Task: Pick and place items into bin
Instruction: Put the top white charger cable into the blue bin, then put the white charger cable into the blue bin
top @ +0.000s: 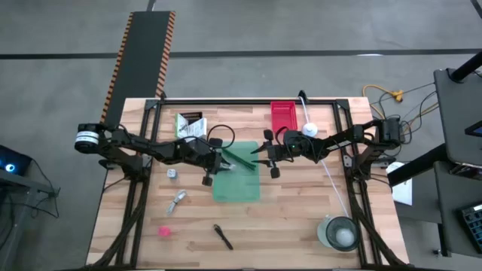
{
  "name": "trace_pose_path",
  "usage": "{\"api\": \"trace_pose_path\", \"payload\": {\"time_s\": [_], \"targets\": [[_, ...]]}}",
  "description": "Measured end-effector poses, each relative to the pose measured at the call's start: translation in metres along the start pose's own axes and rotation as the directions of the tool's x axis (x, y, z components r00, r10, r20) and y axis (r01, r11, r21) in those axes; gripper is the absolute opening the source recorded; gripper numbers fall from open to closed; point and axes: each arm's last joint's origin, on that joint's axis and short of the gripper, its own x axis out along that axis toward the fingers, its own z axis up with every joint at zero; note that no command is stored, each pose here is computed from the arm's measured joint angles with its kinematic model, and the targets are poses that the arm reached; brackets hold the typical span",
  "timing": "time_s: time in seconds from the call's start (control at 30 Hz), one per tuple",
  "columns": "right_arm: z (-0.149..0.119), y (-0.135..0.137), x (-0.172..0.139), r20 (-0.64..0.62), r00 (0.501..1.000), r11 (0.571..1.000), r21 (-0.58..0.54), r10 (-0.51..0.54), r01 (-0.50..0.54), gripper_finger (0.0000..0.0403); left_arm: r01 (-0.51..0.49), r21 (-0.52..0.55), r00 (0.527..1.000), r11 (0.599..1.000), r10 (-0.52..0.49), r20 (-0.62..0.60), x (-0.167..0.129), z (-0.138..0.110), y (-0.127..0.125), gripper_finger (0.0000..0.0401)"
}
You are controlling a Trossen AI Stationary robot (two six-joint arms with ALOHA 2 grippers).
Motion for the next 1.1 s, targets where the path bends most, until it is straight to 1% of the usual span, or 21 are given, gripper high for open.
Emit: {"api": "trace_pose_path", "payload": {"time_s": [0.17,0.33,0.47,0.63,0.73,0.8,0.87,0.93,1.0,1.03,1.1], "targets": [[0.000,0.000,0.000,0.000,1.000,1.000,0.000,0.000,0.000,0.0141,0.002,0.000,1.000,1.000,-0.002,0.000,0.000,0.000,0.000,0.0117],[0.000,0.000,0.000,0.001,1.000,1.000,0.000,0.000,0.000,0.0134,0.007,-0.001,1.000,1.000,-0.007,0.003,0.000,0.000,-0.001,0.0145],[0.000,0.000,0.000,0.000,1.000,1.000,0.000,0.000,0.000,0.0132,0.013,-0.011,1.000,1.000,-0.013,0.005,0.000,0.000,-0.001,0.0152],[0.000,0.000,0.000,0.000,1.000,1.000,-0.023,0.000,0.000,0.0136,0.090,-0.075,0.996,0.993,-0.087,0.031,0.000,0.002,-0.006,0.0153],[0.000,0.000,0.000,0.001,1.000,1.000,-0.023,0.000,0.000,0.0136,0.112,-0.076,0.993,0.991,-0.110,0.038,0.001,0.004,-0.010,0.0153],[0.000,0.000,0.000,0.001,1.000,1.000,-0.024,0.000,0.000,0.0134,0.121,-0.132,0.992,0.984,-0.116,0.044,0.001,0.005,-0.012,0.0153],[0.000,0.000,0.000,0.001,1.000,1.000,-0.027,0.000,0.000,0.0131,0.127,-0.220,0.992,0.967,-0.120,0.045,0.000,0.007,-0.013,0.0154],[0.000,0.000,0.000,0.002,1.000,1.000,-0.027,0.000,0.000,0.0129,0.135,-0.330,0.991,0.934,-0.133,0.027,-0.003,0.007,-0.015,0.0154],[0.000,0.000,0.000,0.002,1.000,1.000,-0.028,0.000,0.000,0.0127,0.153,-0.447,0.985,0.881,-0.172,-0.001,-0.008,0.006,-0.017,0.0154],[0.001,0.000,0.000,0.004,1.000,0.999,-0.036,-0.001,0.001,0.0127,0.176,-0.495,0.978,0.851,-0.207,-0.009,-0.012,0.006,-0.019,0.0154],[0.002,-0.001,0.001,0.008,1.000,0.998,-0.068,-0.002,0.003,0.0128,0.234,-0.574,0.960,0.785,-0.280,0.007,-0.020,0.017,-0.018,0.0154]]}}
